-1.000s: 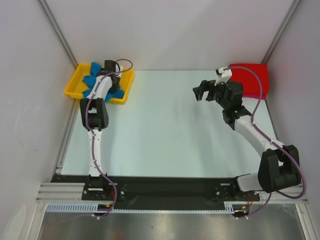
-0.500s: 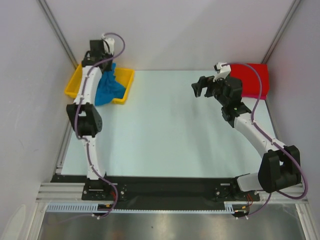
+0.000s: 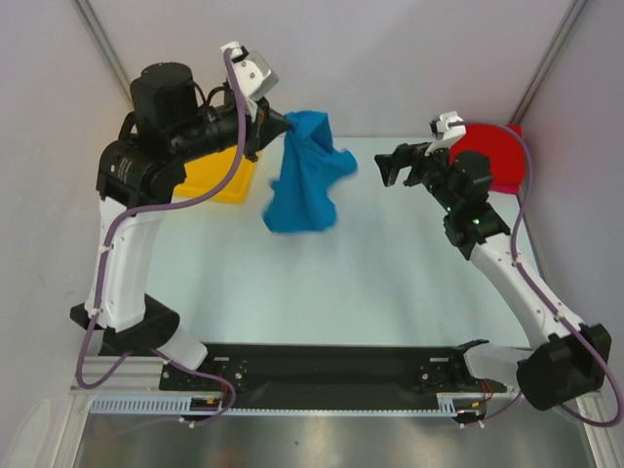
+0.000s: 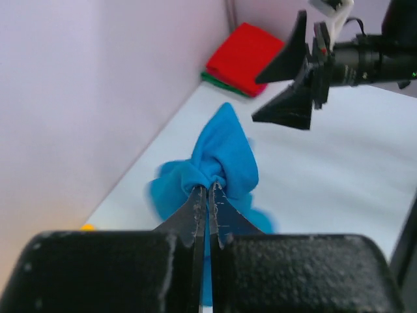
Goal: Fold and stack the t-shirts
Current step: Move the tshirt to the center of the board, then flatten the tshirt out
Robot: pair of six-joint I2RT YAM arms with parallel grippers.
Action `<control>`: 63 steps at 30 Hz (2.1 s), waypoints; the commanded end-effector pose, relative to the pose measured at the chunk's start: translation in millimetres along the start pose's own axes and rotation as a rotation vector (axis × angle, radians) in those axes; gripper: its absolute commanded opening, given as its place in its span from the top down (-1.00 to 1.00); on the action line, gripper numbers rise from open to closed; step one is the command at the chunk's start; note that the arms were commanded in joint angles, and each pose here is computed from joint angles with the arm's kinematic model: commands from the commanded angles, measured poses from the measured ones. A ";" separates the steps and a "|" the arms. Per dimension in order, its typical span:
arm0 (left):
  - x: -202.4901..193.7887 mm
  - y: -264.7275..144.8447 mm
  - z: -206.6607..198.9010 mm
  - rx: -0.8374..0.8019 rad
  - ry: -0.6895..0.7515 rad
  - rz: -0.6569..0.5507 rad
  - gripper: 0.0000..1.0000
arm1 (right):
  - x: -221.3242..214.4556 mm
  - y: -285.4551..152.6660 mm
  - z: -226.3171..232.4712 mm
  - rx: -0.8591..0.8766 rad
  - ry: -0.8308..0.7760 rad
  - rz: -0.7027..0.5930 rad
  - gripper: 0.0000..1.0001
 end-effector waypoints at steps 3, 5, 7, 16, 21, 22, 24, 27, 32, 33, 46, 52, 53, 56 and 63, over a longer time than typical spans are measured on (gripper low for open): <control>-55.1 14.9 -22.7 -0.112 -0.132 0.176 0.99 | 32.6 -48.7 2.3 -0.101 0.026 -0.006 -1.00; -93.0 34.0 -27.8 -0.142 -0.159 0.250 0.99 | 22.9 -61.5 0.7 -0.133 0.031 0.054 -1.00; -131.2 53.4 -30.8 -0.166 -0.167 0.303 0.99 | 9.9 -73.9 1.6 -0.150 0.038 0.132 -1.00; -246.6 130.6 46.0 0.087 -0.299 0.422 0.96 | -70.0 -81.3 10.1 -0.228 0.100 0.490 -0.72; -293.2 125.3 88.8 0.259 -0.333 0.551 -0.02 | -129.9 -80.4 37.7 -0.190 0.072 0.755 -0.60; -300.1 117.5 83.2 0.231 -0.369 0.592 -0.31 | -142.1 -83.3 41.7 -0.172 0.088 0.818 -0.61; -287.7 98.2 65.6 0.177 -0.374 0.592 -1.00 | -157.3 -90.3 49.9 -0.168 0.123 0.888 -0.60; -293.8 64.3 5.2 0.028 -0.351 0.595 -0.99 | -173.8 -114.6 50.6 -0.280 0.197 1.007 -0.55; -344.4 30.0 -82.7 -0.138 -0.241 0.799 -0.81 | -182.1 -161.6 79.1 -0.269 0.281 1.106 -0.55; -351.1 25.5 -89.3 -0.150 -0.242 0.825 -0.81 | -184.8 -164.6 86.2 -0.264 0.304 1.104 -0.55; -412.2 50.7 -136.1 -0.258 -0.189 0.981 -0.37 | -261.2 -177.8 97.9 -0.235 0.315 1.193 0.34; -370.6 52.7 -109.4 -0.243 -0.256 0.860 0.99 | -224.1 -144.2 93.9 -0.195 0.348 1.070 1.00; -359.6 48.6 -96.3 -0.214 -0.274 0.825 0.99 | -212.7 -135.5 92.8 -0.189 0.350 1.037 1.00; -293.9 28.8 -64.1 -0.181 -0.310 0.639 0.99 | -179.1 -98.5 83.7 -0.142 0.420 0.935 1.00; -172.7 -48.0 -65.6 -0.265 -0.234 0.360 1.00 | -112.4 15.7 84.6 0.017 0.469 0.690 1.00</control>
Point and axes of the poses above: each gripper's point midway between its finger pads, its own y axis out along the fingers, its own z axis along the line the jaws close on, x = y × z, the point moved 7 cm from there along -y, back along the fingers, and after that the axes turned 2 degrees about y, right-handed, at the moved point
